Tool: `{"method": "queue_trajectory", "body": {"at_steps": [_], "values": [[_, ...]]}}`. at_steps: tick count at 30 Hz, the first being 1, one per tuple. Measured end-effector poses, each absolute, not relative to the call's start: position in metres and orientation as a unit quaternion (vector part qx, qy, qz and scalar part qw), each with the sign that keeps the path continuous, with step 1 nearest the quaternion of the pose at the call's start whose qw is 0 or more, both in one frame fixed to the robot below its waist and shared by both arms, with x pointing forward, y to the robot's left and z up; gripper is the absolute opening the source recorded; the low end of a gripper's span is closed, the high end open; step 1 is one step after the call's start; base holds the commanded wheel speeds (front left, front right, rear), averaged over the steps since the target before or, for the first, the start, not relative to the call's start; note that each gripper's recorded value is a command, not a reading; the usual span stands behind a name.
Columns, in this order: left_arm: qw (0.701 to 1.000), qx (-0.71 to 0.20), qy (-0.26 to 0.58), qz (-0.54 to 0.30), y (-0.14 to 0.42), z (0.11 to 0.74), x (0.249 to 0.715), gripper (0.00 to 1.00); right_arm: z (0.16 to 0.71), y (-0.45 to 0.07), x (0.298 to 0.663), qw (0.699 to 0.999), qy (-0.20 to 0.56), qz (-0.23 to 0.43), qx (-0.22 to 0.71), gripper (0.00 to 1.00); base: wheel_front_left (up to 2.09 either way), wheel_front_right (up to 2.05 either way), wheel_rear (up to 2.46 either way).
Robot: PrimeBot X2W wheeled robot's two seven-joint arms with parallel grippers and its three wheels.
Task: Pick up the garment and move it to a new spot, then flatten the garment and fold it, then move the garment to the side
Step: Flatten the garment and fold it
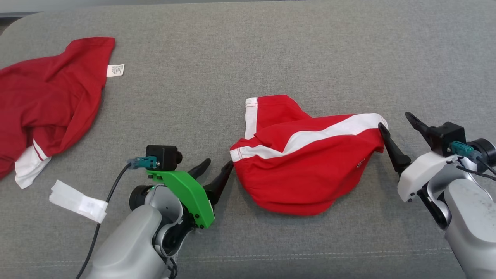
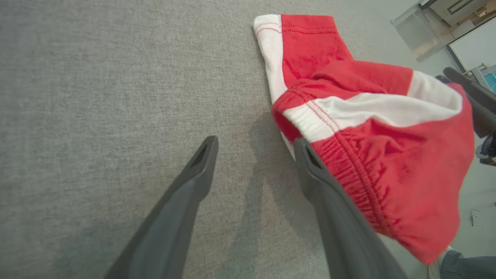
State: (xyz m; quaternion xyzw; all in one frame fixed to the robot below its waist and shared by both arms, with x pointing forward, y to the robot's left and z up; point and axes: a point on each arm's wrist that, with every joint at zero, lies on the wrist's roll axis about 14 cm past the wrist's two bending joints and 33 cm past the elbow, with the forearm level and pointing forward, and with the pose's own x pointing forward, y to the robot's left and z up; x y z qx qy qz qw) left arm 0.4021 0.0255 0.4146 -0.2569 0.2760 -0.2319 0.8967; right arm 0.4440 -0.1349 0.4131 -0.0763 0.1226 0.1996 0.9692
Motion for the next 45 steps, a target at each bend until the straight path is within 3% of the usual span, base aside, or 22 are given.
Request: {"method": "queue_trajectory", "body": {"at_steps": [7, 12, 18, 25, 45], "values": [[0.867, -0.310, 0.296, -0.253, 0.005, 0.428, 0.403, 1.00, 0.404, -0.134, 0.449, 0.963, 0.138, 0.214, -0.091, 1.00, 0.00, 0.00, 0.00], [0.864, -0.337, 0.282, -0.245, 0.013, 0.443, 0.418, 1.00, 0.400, -0.122, 0.451, 0.958, 0.141, 0.233, -0.091, 1.00, 0.00, 0.00, 0.00], [0.882, -0.296, 0.296, -0.218, 0.040, 0.436, 0.428, 1.00, 0.393, -0.117, 0.446, 0.954, 0.152, 0.244, -0.090, 1.00, 0.00, 0.00, 0.00], [0.849, -0.355, 0.315, -0.230, 0.016, 0.446, 0.423, 1.00, 0.390, -0.122, 0.448, 0.952, 0.157, 0.244, -0.099, 1.00, 0.00, 0.00, 0.00], [0.818, -0.369, 0.385, -0.216, 0.007, 0.429, 0.410, 1.00, 0.388, -0.120, 0.455, 0.948, 0.161, 0.254, -0.101, 1.00, 0.00, 0.00, 0.00]]}}
